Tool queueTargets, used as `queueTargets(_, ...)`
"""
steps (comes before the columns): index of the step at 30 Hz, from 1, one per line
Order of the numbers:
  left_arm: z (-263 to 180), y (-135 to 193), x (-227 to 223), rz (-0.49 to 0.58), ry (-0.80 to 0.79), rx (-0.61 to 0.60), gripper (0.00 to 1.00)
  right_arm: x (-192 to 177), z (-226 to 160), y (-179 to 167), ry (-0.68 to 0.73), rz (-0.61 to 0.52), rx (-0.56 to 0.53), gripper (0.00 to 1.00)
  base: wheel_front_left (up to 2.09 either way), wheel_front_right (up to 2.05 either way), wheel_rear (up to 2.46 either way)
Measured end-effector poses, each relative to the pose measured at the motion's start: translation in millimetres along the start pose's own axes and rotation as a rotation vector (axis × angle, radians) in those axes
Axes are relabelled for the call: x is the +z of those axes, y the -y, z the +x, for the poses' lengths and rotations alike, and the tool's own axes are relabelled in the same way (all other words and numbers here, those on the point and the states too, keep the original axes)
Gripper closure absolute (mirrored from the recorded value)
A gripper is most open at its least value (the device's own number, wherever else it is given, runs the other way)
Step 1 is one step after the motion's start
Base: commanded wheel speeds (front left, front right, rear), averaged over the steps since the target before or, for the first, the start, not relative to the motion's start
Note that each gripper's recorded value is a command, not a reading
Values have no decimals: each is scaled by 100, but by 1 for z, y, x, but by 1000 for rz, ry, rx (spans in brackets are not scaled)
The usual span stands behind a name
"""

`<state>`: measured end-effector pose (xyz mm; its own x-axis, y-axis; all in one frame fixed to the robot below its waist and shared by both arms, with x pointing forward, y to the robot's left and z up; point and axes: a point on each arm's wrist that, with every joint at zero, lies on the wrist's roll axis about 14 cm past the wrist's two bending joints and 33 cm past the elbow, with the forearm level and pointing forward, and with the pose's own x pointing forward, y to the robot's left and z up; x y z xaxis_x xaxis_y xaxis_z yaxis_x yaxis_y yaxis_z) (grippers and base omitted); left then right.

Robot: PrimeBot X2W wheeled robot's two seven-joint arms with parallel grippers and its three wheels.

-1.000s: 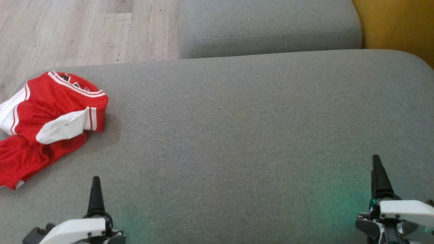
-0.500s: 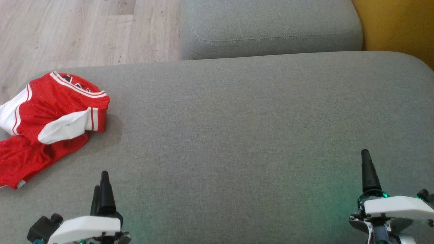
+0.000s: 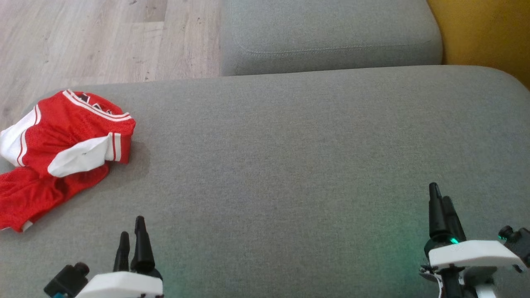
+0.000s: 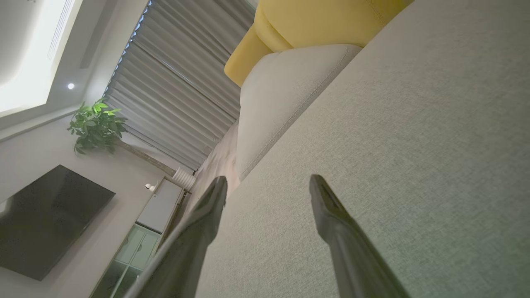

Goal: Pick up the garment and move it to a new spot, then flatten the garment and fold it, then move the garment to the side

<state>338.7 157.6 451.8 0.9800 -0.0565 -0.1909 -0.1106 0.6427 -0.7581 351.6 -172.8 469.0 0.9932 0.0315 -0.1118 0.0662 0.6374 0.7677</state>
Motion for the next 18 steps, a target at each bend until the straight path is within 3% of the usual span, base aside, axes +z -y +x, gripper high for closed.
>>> queueTargets(18,-3,3,-8,227,1,-7,0,-7,-4,-11,-2,-238,48,0,0,0,0)
